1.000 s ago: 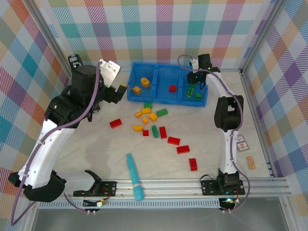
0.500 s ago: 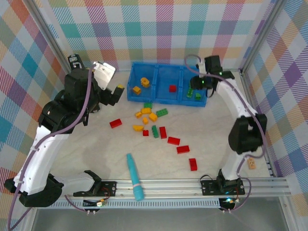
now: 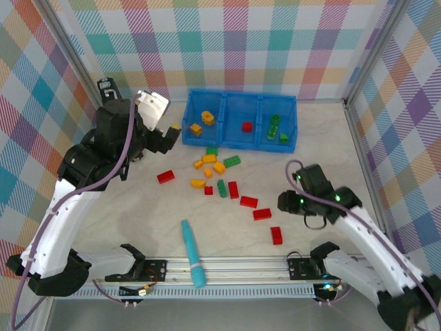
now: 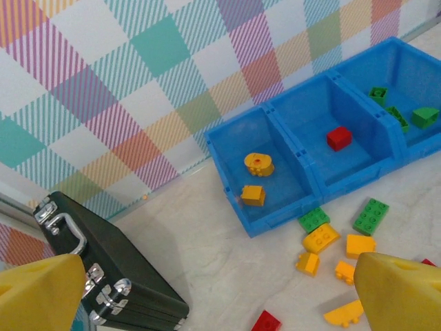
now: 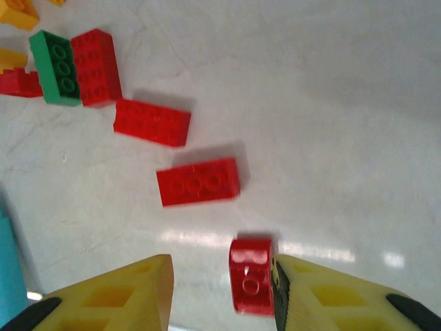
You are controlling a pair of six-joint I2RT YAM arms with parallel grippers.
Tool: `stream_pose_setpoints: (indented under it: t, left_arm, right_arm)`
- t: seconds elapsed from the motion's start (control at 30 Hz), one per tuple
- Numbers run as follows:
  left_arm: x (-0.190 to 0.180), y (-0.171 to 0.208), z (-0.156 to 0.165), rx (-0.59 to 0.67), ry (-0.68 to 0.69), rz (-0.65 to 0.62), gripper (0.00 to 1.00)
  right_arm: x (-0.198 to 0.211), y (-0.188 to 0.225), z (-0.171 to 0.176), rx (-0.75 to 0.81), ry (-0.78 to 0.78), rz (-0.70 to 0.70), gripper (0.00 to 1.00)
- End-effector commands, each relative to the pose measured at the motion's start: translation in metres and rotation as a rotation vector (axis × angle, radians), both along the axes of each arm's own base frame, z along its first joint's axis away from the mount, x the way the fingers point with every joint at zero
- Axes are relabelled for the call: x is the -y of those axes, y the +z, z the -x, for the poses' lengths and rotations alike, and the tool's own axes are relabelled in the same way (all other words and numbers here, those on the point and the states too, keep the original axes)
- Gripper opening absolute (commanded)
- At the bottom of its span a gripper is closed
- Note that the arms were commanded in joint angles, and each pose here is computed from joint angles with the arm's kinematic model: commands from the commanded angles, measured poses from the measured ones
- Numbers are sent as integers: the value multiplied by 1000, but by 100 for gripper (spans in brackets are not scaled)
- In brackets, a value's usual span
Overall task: Sort the legos into containers by color
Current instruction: Pick up the lego from the bottom-right of the table.
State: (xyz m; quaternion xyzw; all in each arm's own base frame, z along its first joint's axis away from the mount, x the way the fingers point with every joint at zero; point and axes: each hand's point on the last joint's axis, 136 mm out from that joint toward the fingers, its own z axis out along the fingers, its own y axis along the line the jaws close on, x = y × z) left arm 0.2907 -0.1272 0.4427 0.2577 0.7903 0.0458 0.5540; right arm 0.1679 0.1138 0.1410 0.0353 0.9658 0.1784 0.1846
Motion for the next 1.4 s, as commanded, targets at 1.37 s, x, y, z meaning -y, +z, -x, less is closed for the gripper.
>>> stream_pose_setpoints:
  t: [1.37]
  left_arm:
    - [-7,1,22,9,-22,49,100]
  right_arm:
    - [-23,-121,51,-212,96,317,52]
